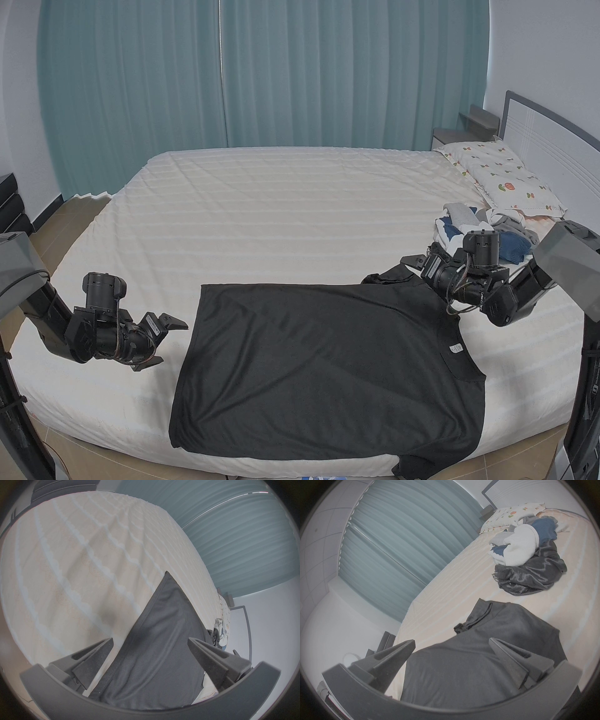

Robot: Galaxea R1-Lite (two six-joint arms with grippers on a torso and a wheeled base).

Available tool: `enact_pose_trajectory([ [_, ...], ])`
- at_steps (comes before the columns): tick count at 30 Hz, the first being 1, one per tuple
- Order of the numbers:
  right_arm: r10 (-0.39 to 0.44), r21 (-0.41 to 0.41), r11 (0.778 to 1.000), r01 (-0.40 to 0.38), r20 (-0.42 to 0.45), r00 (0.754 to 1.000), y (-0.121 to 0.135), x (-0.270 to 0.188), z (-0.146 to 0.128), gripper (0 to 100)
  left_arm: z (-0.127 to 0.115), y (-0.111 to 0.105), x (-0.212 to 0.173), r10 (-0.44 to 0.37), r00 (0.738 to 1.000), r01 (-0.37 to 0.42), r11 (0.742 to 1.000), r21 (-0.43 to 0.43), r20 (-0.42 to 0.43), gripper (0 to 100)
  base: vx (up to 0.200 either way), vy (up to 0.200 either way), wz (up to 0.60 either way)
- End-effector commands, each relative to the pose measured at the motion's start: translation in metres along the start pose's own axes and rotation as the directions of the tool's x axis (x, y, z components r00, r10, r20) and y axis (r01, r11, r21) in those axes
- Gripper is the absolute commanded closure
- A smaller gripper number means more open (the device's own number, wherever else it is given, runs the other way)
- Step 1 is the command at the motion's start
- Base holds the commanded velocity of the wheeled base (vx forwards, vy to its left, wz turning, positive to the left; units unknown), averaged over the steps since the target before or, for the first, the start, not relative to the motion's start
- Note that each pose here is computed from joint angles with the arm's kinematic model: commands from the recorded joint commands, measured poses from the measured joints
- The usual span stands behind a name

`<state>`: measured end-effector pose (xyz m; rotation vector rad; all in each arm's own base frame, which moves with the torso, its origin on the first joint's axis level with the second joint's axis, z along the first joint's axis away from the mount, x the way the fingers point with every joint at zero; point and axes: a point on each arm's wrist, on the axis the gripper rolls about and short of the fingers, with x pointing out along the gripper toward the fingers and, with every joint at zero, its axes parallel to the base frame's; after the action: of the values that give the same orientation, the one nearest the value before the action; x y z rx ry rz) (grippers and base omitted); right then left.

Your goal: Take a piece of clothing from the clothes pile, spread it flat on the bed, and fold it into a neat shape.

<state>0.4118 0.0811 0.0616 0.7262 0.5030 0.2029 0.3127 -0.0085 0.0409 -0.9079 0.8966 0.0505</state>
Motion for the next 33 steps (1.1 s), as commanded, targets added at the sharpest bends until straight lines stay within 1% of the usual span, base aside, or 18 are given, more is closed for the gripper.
enact_pose_trajectory([
  [1,-0.128,0.018,0.992,0.129,-0.039,0.991,-0.022,0.056,-0.006,0,-0.001,0.004,0.011,-0.020,1.000,0.021,0.999,-0.031,0.007,0,0.000,0.000,0.00],
  [5,-0.166,0.017,0.986,0.167,-0.045,0.985,-0.031,0.076,-0.008,0,-0.004,0.005,0.015,-0.016,1.000,0.015,0.999,-0.031,-0.006,0,0.000,0.000,0.00],
  [8,-0.165,0.021,0.986,0.165,-0.030,0.986,-0.036,0.085,-0.004,0,-0.005,0.005,0.018,-0.019,1.000,0.018,0.999,-0.030,-0.017,0,0.000,0.000,0.00],
  [12,-0.179,0.024,0.983,0.180,-0.041,0.983,-0.040,0.100,-0.001,0,-0.004,0.005,0.020,-0.033,0.999,0.032,0.999,-0.040,-0.011,0,0.000,0.000,0.00],
  [15,-0.163,0.025,0.986,0.164,-0.022,0.986,-0.041,0.112,0.002,0,-0.003,0.004,0.020,-0.048,0.999,0.048,0.997,-0.064,0.000,0,0.000,0.000,0.00],
  [18,-0.150,0.025,0.988,0.150,-0.001,0.989,-0.044,0.119,0.006,0,-0.003,0.004,0.021,-0.055,0.998,0.055,0.996,-0.066,0.005,0,0.000,0.000,0.00],
  [25,-0.141,0.018,0.990,0.141,-0.021,0.990,-0.047,0.131,-0.004,0,-0.003,0.004,0.021,-0.054,0.999,0.054,0.996,-0.066,0.004,0,0.000,0.000,0.00],
  [27,-0.144,0.014,0.989,0.145,-0.049,0.988,-0.040,0.134,-0.010,0,-0.003,0.004,0.021,-0.053,0.999,0.053,0.996,-0.067,0.003,0,0.000,0.000,0.00],
  [31,-0.123,0.009,0.992,0.124,-0.036,0.992,-0.035,0.139,-0.009,0,-0.003,0.004,0.021,-0.054,0.999,0.054,0.996,-0.066,0.004,0,0.000,0.000,0.00],
  [33,-0.104,0.006,0.995,0.104,-0.017,0.994,-0.031,0.145,-0.004,0,-0.003,0.005,0.021,-0.053,0.999,0.053,0.996,-0.067,0.003,0,0.000,0.000,0.00],
])
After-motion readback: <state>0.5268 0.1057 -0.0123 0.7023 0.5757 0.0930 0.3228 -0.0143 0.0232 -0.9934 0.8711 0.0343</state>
